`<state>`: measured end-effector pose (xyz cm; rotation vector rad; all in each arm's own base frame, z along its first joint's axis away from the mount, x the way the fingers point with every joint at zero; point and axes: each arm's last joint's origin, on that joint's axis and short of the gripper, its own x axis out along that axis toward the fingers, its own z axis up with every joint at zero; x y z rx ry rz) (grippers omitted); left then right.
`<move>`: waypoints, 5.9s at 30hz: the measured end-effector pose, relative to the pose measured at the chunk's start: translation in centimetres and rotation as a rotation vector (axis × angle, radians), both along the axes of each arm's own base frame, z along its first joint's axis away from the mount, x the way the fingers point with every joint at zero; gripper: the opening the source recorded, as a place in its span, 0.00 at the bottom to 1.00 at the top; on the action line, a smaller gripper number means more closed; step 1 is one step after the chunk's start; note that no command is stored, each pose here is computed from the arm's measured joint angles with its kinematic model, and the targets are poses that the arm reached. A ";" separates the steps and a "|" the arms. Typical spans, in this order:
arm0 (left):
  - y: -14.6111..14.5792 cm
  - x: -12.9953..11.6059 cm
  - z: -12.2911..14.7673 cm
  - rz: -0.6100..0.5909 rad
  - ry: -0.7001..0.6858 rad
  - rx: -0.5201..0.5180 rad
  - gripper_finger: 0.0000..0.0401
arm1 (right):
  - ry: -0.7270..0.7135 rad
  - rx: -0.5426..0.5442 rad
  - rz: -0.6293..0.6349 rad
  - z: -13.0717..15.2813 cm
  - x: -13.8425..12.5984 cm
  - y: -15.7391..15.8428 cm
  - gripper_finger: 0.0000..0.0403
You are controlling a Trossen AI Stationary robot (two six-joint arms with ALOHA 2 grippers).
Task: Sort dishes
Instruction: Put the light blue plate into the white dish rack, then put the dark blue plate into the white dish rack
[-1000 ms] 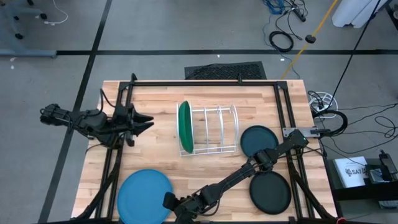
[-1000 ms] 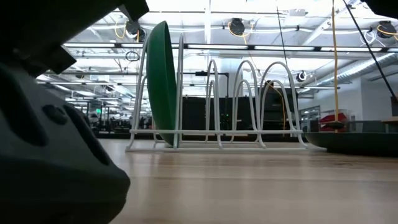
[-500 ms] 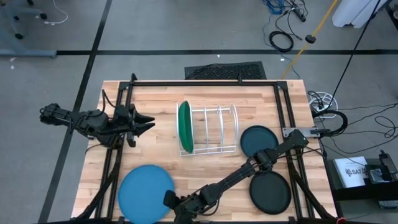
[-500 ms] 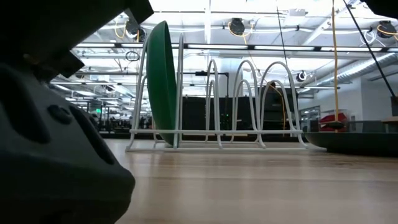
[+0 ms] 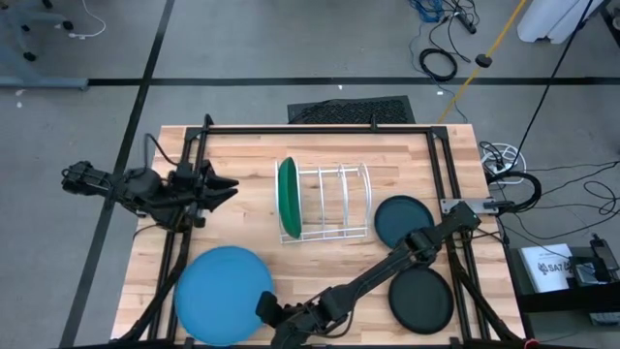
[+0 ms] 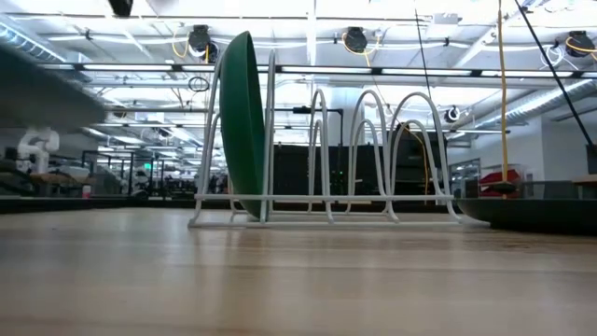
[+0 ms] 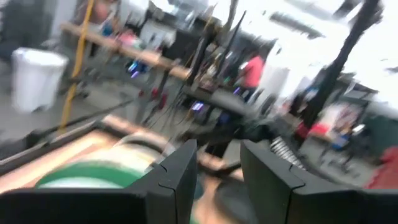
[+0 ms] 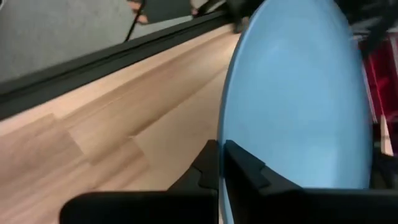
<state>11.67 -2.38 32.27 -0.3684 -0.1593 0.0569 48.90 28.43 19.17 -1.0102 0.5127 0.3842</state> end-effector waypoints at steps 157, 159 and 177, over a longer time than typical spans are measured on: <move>-1.3 1.9 2.9 -0.199 -0.354 0.117 0.34 | -0.946 1.356 -0.675 -2.5 -14.1 -18.6 0.21; -1.3 1.9 2.9 -0.199 -0.354 0.117 0.34 | -0.961 1.372 -0.669 -2.3 -14.2 -18.6 0.25; -1.4 2.0 2.5 -0.203 -0.316 0.124 0.34 | -1.033 1.172 -0.576 2.7 -16.4 -16.4 0.43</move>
